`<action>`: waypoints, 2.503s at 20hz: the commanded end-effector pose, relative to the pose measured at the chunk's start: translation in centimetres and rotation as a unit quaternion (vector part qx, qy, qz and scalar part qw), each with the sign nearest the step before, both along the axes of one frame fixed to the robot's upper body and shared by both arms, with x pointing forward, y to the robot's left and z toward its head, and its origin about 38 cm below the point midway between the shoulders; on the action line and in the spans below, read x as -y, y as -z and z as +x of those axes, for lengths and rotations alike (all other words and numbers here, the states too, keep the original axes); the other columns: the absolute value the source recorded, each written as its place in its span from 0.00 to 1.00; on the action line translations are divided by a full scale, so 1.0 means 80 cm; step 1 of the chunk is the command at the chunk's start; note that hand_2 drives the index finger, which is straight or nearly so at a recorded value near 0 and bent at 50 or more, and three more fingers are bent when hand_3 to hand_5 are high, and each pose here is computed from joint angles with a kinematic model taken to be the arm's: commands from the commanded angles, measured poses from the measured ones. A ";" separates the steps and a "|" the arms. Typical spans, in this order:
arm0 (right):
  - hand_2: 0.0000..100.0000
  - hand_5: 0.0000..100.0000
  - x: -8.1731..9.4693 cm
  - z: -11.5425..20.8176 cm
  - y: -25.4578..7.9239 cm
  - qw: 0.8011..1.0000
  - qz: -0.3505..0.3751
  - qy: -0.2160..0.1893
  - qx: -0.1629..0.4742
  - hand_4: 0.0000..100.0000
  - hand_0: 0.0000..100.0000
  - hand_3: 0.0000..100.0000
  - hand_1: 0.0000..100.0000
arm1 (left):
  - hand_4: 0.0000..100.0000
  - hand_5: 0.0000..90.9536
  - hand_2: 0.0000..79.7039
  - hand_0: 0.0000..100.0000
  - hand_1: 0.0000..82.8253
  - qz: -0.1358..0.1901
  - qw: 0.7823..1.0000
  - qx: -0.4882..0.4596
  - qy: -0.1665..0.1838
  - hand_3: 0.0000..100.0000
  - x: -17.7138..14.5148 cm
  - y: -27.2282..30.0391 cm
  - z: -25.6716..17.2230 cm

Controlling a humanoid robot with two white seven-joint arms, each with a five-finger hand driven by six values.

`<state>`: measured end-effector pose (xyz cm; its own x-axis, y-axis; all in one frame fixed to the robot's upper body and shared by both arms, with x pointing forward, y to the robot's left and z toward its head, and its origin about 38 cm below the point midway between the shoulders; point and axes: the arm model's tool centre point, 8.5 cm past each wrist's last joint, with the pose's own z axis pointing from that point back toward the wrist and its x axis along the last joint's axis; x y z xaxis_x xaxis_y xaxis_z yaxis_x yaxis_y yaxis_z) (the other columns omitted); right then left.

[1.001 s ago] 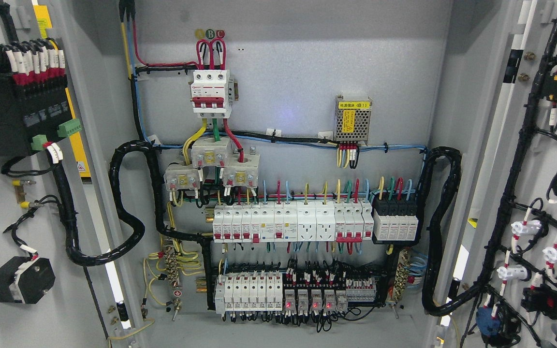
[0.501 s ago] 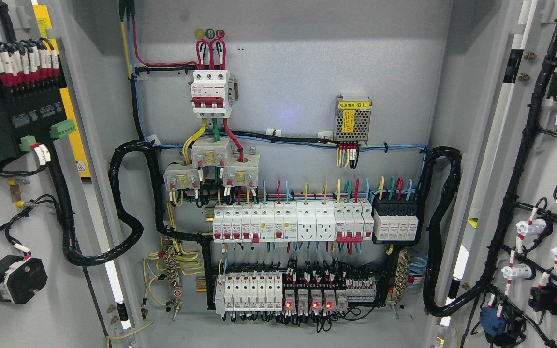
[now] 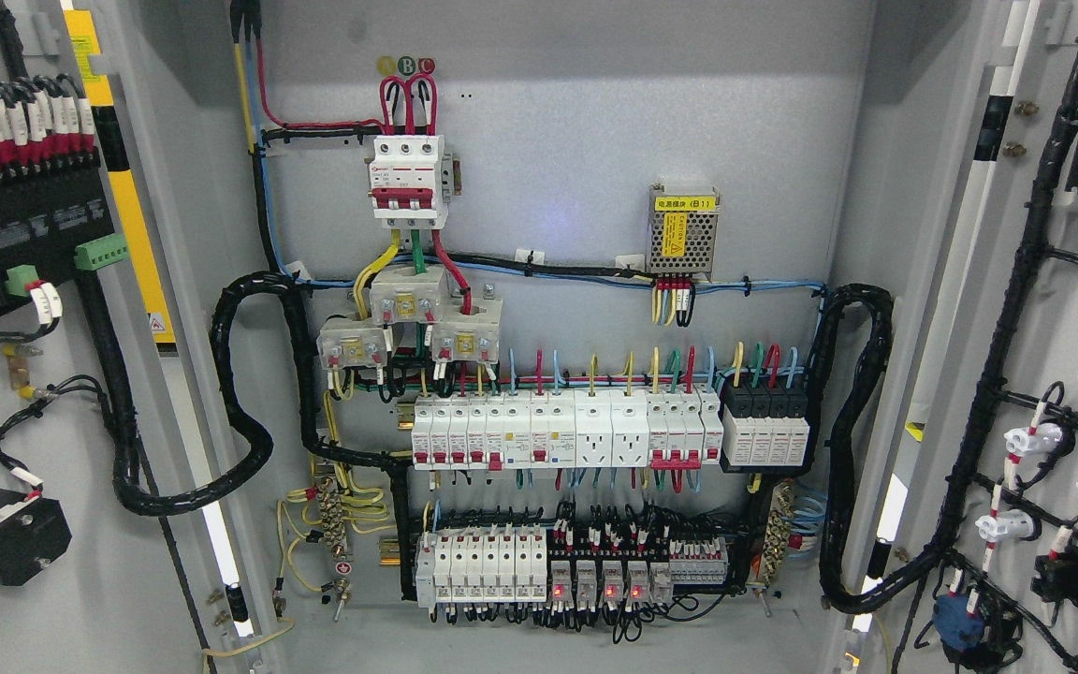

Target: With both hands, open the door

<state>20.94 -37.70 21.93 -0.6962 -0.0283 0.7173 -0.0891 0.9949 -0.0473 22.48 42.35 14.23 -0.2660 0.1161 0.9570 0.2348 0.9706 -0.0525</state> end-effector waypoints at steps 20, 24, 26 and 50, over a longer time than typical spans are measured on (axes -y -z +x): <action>0.00 0.00 0.018 -0.005 0.001 1.000 -0.002 0.026 -0.002 0.00 0.21 0.00 0.08 | 0.00 0.00 0.00 0.00 0.00 -0.001 0.998 -0.019 -0.059 0.00 -0.088 -0.004 0.030; 0.00 0.00 0.018 -0.005 0.000 1.000 -0.002 0.026 -0.001 0.00 0.21 0.00 0.08 | 0.00 0.00 0.00 0.00 0.00 -0.006 0.997 -0.023 -0.067 0.00 -0.095 0.000 0.031; 0.00 0.00 0.018 -0.005 0.000 1.000 -0.003 0.026 -0.001 0.00 0.21 0.00 0.08 | 0.00 0.00 0.00 0.00 0.00 -0.008 0.997 -0.024 -0.071 0.00 -0.099 0.002 0.032; 0.00 0.00 0.020 -0.004 -0.004 1.000 -0.004 0.029 0.005 0.00 0.21 0.00 0.09 | 0.00 0.00 0.00 0.00 0.00 -0.011 0.998 -0.027 -0.060 0.00 -0.097 -0.007 0.044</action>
